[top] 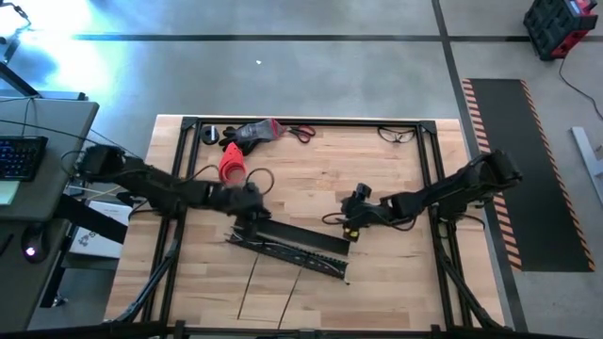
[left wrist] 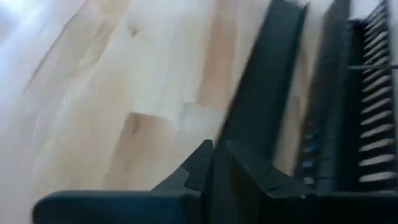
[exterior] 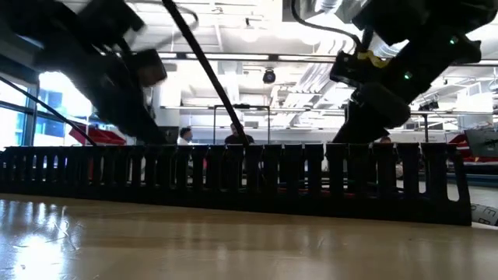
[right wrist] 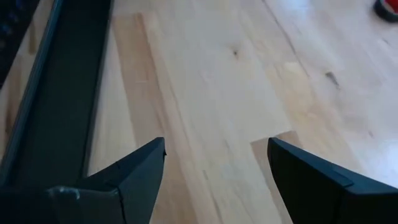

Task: Ziptie cables
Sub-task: Close the cable duct

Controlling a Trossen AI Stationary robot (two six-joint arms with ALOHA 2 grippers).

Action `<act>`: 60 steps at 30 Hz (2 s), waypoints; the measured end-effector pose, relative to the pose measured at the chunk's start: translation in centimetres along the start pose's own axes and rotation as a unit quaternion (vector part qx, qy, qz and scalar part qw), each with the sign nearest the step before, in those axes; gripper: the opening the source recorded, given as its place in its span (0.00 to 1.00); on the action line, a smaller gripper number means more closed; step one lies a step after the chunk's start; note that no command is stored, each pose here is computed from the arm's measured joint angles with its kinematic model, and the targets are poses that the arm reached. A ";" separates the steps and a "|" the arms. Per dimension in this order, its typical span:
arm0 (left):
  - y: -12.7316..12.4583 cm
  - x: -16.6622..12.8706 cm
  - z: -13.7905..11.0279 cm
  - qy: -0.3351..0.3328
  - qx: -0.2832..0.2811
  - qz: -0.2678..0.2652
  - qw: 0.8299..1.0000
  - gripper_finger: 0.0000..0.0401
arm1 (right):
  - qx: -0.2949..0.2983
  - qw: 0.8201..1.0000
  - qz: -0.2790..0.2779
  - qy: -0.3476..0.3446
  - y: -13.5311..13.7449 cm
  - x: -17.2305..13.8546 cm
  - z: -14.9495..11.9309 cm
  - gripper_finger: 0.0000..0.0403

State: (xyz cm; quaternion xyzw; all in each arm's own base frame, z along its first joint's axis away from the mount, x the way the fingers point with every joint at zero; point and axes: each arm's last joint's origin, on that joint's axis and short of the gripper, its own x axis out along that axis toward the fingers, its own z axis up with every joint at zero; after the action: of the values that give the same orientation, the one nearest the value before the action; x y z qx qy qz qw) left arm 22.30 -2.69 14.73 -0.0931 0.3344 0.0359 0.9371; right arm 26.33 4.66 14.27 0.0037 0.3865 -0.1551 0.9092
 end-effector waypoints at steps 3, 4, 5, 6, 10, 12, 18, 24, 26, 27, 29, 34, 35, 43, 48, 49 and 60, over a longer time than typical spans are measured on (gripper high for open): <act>1.9 1.1 -0.2 0.030 0.009 0.006 1.000 0.12 | 0.008 1.000 0.005 -0.010 0.0 0.1 -0.1 0.66; 2.4 1.4 -0.2 0.038 0.017 0.006 0.999 0.14 | 0.010 1.000 0.006 -0.014 0.0 0.1 -0.1 0.66; 2.7 1.7 -0.1 0.045 0.027 -0.006 0.999 0.15 | 0.011 1.000 0.008 -0.019 0.1 0.1 0.0 0.66; 2.9 2.0 0.0 0.051 0.038 -0.028 0.998 0.17 | 0.013 1.000 0.009 -0.022 0.1 0.1 0.1 0.66; 3.3 3.0 0.4 0.069 0.068 -0.111 0.989 0.20 | 0.026 0.998 0.016 -0.048 0.3 0.1 0.6 0.66; 3.5 3.5 0.3 0.086 0.083 -0.113 0.986 0.20 | 0.029 0.998 0.016 -0.054 0.3 0.2 0.7 0.66; 4.1 5.1 -0.9 0.143 0.109 -0.102 0.979 0.17 | 0.086 0.994 0.018 -0.066 0.3 0.1 0.9 0.66; 4.1 5.7 -1.4 0.151 0.124 -0.100 0.976 0.08 | 0.145 0.987 0.023 -0.067 0.4 0.1 0.9 0.66; 4.0 5.7 -1.4 0.148 0.130 -0.093 0.976 0.03 | 0.147 0.987 0.026 -0.067 0.6 0.0 0.9 0.66; 4.0 5.8 -1.3 0.145 0.133 -0.087 0.977 0.02 | 0.147 0.986 0.028 -0.070 0.7 0.0 1.0 0.66; 3.7 5.9 -1.3 0.137 0.143 -0.066 0.978 0.01 | 0.150 0.986 0.039 -0.068 1.0 -0.1 0.9 0.66; 2.2 5.5 -0.3 0.133 0.181 0.006 0.975 0.00 | 0.135 0.988 0.052 -0.061 1.4 -0.2 0.7 0.66; 1.9 5.4 0.1 0.129 0.198 0.026 0.971 0.00 | 0.131 0.988 0.051 -0.059 1.4 -0.1 0.6 0.66; -1.4 4.2 2.0 0.123 0.318 0.130 0.931 0.00 | 0.117 0.991 0.036 -0.053 0.9 1.7 0.3 0.66; -2.4 4.0 2.1 0.112 0.336 0.141 0.925 0.00 | 0.117 0.991 0.042 -0.054 -0.3 2.3 1.1 0.66; -2.5 4.0 2.1 0.111 0.338 0.148 0.923 0.00 | 0.116 0.990 0.056 -0.052 -0.6 2.4 1.4 0.66; -3.6 3.6 2.0 0.090 0.358 0.201 0.908 0.00 | 0.121 0.979 0.162 0.017 -2.0 4.3 1.1 0.66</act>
State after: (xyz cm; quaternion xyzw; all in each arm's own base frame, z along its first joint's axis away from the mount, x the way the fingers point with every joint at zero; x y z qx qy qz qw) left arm 26.82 -5.78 14.53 0.3146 0.4196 0.0926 0.8464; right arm 29.33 1.40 12.22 0.1794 0.3743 -0.0509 0.9084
